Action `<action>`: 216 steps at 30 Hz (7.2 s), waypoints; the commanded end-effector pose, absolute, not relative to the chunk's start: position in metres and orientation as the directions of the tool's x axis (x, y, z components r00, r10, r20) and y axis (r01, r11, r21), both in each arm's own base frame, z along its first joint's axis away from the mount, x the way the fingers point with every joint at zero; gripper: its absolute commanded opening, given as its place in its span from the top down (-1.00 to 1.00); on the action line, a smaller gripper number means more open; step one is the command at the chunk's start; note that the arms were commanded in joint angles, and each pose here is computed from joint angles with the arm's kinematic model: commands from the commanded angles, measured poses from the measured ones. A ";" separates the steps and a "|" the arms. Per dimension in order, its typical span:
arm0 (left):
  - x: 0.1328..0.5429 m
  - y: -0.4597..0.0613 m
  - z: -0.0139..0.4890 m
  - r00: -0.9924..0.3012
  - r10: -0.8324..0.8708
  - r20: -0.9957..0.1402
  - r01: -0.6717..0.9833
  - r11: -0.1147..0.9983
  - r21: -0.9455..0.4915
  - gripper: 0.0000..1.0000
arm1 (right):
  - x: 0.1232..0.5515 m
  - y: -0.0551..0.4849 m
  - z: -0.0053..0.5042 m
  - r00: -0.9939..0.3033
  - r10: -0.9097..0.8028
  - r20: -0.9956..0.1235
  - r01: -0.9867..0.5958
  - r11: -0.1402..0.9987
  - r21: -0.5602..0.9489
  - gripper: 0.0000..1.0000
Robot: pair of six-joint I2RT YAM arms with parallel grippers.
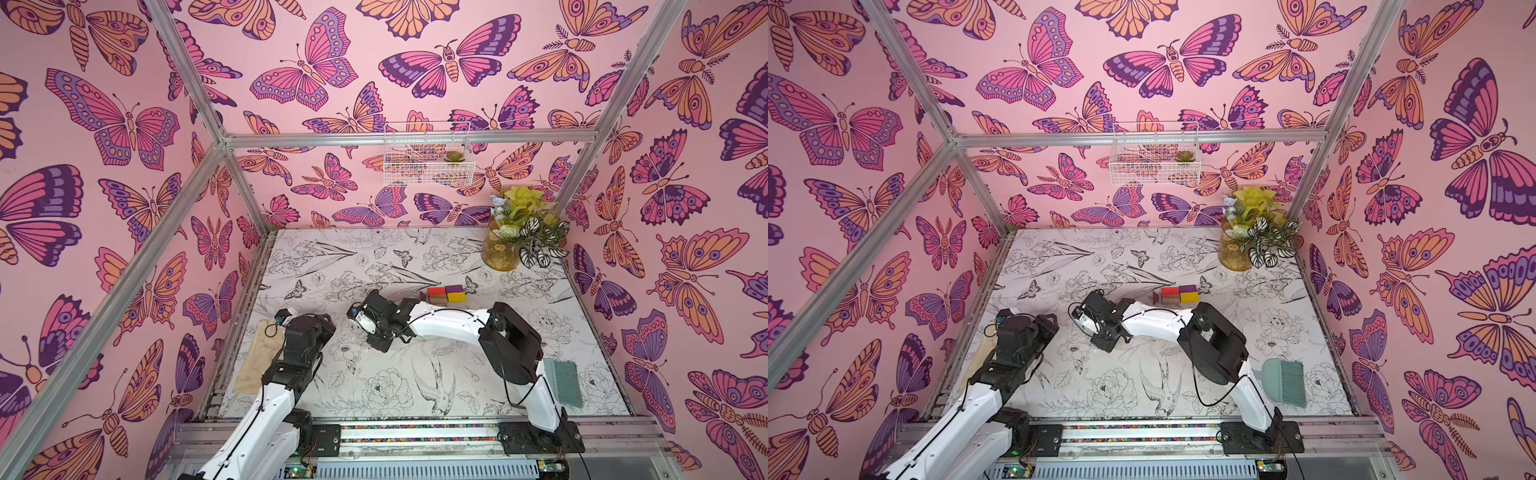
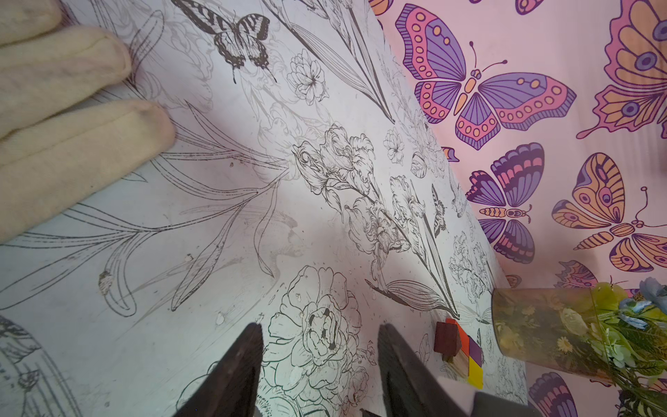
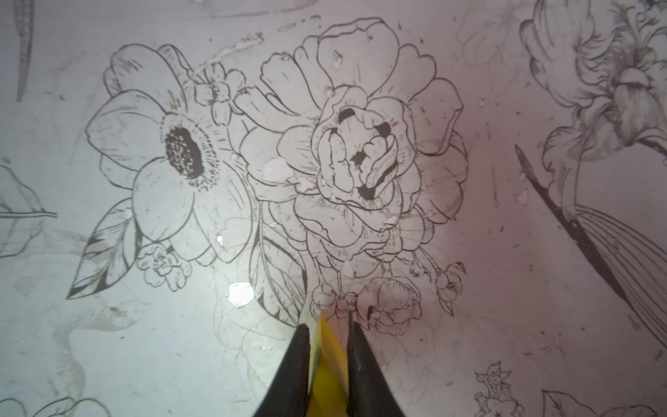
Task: Assemble a piece of candy with building blocks
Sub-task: Adjust the building block at the center of the board, then pick up the building block from the center of the board, then place the building block at the center of the board.
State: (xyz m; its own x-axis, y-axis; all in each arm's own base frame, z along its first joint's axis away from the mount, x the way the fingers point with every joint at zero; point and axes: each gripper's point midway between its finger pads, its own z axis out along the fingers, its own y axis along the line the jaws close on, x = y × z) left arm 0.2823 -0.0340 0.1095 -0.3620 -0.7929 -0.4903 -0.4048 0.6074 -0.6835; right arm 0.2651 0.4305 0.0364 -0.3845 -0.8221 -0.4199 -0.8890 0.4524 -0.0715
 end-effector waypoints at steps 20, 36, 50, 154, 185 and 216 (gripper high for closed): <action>0.282 -0.033 0.096 -0.378 -0.796 -0.472 -0.435 0.603 -0.669 -0.10 | 0.326 0.328 0.031 -0.760 -0.516 -0.395 -0.545 0.837 -0.044 0.65; 0.286 -0.036 0.094 -0.393 -0.793 -0.466 -0.437 0.606 -0.664 -0.10 | 0.329 0.324 0.094 -0.723 -0.428 -0.543 -0.507 0.862 -0.005 0.25; 0.287 -0.037 0.091 -0.402 -0.792 -0.460 -0.442 0.607 -0.660 -0.10 | 0.293 0.330 0.069 -0.750 -0.520 -0.409 -0.541 0.838 -0.074 -0.11; 0.327 -0.219 0.080 -0.885 -0.465 0.024 -0.279 0.486 -0.828 -0.46 | 0.319 0.310 0.064 -0.935 0.046 -0.351 -0.253 0.608 0.753 0.45; 0.339 -0.276 0.070 -0.841 -0.469 0.269 -0.437 0.296 -0.849 -0.26 | 0.315 0.317 0.078 -0.871 -0.001 -0.491 -0.380 0.635 0.673 0.44; 0.332 -0.293 0.070 -0.867 -0.410 0.282 -0.422 0.304 -0.854 0.94 | 0.316 0.316 0.066 -0.870 -0.026 -0.492 -0.380 0.671 0.637 0.35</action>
